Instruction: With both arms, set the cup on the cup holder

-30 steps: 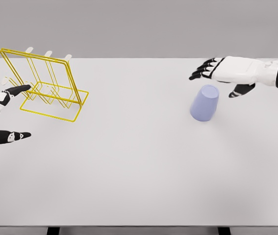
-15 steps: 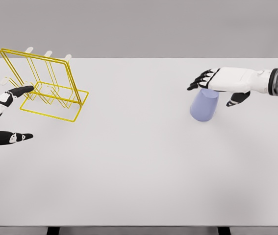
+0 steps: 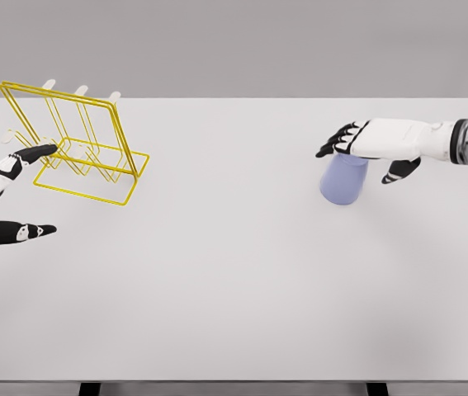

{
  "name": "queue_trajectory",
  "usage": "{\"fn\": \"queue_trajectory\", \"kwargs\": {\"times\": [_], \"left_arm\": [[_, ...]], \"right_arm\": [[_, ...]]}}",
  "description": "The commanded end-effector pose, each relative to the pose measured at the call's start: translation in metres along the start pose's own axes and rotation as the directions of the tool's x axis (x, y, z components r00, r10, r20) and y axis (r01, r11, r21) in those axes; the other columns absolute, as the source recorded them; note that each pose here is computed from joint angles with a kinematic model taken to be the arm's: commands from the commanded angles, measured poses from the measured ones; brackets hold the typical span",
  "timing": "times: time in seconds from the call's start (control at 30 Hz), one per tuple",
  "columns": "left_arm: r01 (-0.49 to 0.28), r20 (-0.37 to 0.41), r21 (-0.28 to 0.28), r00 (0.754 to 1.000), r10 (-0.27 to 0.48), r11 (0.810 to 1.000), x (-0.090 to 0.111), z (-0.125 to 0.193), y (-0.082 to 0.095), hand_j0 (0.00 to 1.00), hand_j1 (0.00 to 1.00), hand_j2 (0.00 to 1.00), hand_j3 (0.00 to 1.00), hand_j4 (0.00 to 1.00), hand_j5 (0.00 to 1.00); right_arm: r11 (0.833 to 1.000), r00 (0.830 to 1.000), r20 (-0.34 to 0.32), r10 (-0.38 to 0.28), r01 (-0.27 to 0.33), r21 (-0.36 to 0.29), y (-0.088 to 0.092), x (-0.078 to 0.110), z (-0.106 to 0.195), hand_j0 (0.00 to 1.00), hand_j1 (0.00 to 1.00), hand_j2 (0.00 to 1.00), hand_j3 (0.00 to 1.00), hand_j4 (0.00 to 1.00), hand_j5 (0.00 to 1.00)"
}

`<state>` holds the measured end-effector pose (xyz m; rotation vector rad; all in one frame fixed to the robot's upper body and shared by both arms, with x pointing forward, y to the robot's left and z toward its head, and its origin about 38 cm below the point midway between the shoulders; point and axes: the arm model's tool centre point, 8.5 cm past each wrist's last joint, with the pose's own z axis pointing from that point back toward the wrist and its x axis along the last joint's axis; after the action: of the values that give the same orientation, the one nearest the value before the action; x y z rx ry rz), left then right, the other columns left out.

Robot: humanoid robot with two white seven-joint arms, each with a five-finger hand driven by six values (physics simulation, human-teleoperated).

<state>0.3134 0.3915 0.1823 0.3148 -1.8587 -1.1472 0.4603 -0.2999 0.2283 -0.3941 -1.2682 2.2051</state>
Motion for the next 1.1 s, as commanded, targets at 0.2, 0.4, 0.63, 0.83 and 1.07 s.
{"fn": "queue_trajectory", "kwargs": {"times": [0.2,0.4,0.63,0.83,1.07], "left_arm": [[-0.002,0.000,0.001,1.000,0.002,1.000,0.000,0.000,0.000,1.00,1.00,1.00,1.00,1.00,1.00],[-0.003,0.006,0.004,1.000,0.003,1.000,0.002,-0.001,0.000,1.00,1.00,1.00,1.00,1.00,1.00],[-0.003,0.006,0.004,1.000,0.003,1.000,0.002,-0.001,0.000,1.00,1.00,1.00,1.00,1.00,1.00],[-0.003,0.007,0.003,1.000,0.003,1.000,0.002,-0.001,0.000,1.00,1.00,1.00,1.00,1.00,1.00],[-0.003,0.007,0.003,1.000,0.003,1.000,0.002,-0.001,0.000,1.00,1.00,1.00,1.00,1.00,1.00]], "right_arm": [[1.000,1.000,-0.011,-0.015,0.015,0.005,0.002,-0.005,0.000,1.00,1.00,1.00,1.00,1.00,1.00],[1.000,1.000,-0.002,-0.011,0.011,0.002,0.001,-0.002,-0.003,1.00,1.00,1.00,1.00,1.00,1.00],[1.000,1.000,0.014,-0.002,0.002,0.007,-0.003,0.001,-0.011,0.97,0.97,0.97,0.97,0.97,0.97],[1.000,1.000,0.021,-0.005,0.005,0.019,0.000,0.003,-0.013,0.70,0.70,0.70,0.70,0.70,0.70],[1.000,1.000,0.023,-0.003,0.002,0.013,-0.002,0.003,-0.014,0.54,0.54,0.54,0.54,0.54,0.54]]}}
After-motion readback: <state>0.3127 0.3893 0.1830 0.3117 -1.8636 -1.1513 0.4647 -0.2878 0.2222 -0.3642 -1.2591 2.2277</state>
